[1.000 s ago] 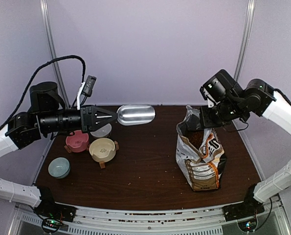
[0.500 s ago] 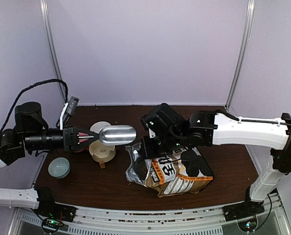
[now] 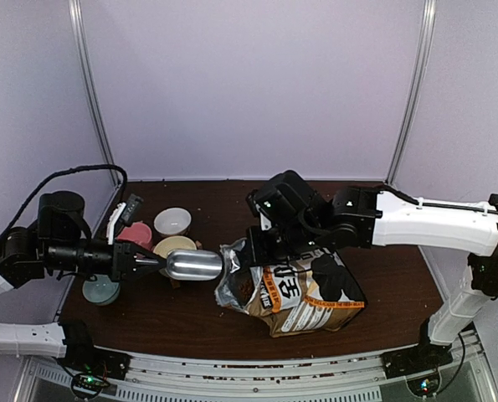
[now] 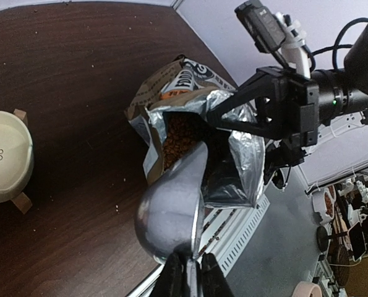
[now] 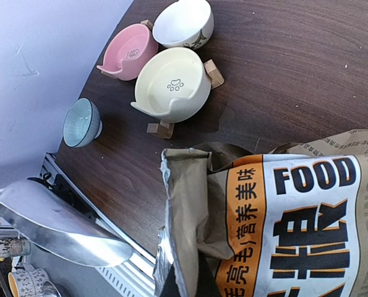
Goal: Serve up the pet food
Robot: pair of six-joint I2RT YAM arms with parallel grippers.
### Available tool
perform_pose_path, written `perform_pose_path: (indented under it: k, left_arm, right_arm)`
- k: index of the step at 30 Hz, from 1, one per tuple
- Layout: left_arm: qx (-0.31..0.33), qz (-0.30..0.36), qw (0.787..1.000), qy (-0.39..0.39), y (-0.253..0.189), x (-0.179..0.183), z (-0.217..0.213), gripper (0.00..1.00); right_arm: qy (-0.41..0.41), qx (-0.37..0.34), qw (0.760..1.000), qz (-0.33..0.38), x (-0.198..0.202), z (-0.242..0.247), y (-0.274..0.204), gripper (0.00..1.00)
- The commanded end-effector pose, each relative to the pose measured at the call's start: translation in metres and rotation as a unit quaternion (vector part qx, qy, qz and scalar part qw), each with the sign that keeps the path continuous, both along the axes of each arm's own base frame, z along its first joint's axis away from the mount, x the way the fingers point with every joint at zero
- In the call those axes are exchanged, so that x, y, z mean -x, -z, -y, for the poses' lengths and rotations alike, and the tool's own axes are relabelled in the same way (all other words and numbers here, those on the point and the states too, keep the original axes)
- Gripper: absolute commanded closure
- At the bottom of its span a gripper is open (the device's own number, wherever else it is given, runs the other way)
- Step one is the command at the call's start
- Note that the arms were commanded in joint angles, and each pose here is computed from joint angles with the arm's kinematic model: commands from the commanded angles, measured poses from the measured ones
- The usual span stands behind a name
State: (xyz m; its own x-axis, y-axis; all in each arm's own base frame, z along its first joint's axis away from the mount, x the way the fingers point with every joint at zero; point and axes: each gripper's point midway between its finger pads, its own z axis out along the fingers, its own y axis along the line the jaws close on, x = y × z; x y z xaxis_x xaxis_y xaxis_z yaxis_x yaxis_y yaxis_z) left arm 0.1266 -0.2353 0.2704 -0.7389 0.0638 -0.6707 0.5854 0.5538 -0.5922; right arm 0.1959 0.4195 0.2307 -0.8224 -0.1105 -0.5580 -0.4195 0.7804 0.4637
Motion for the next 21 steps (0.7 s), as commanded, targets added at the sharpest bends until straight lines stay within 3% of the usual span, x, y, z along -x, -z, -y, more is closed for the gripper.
perform_pose_path:
  k: [1, 7, 13, 21]
  left_arm:
    - [0.007, -0.004, 1.000, 0.015, 0.000, -0.005, 0.022, 1.00]
    - [-0.003, -0.046, 0.999, 0.009, 0.020, -0.015, 0.053, 1.00]
    - [-0.054, -0.083, 0.994, -0.042, 0.049, -0.029, 0.069, 1.00]
    - [-0.135, -0.071, 0.983, -0.099, 0.086, -0.056, 0.089, 1.00]
  right_arm:
    - [0.003, -0.061, 0.998, 0.035, -0.002, -0.003, -0.043, 1.00]
    - [0.009, -0.065, 0.997, 0.038, -0.002, 0.002, -0.046, 1.00]
    - [0.010, -0.065, 0.997, 0.042, -0.002, 0.003, -0.047, 1.00]
    - [0.010, -0.072, 0.996, 0.047, -0.001, 0.002, -0.054, 1.00]
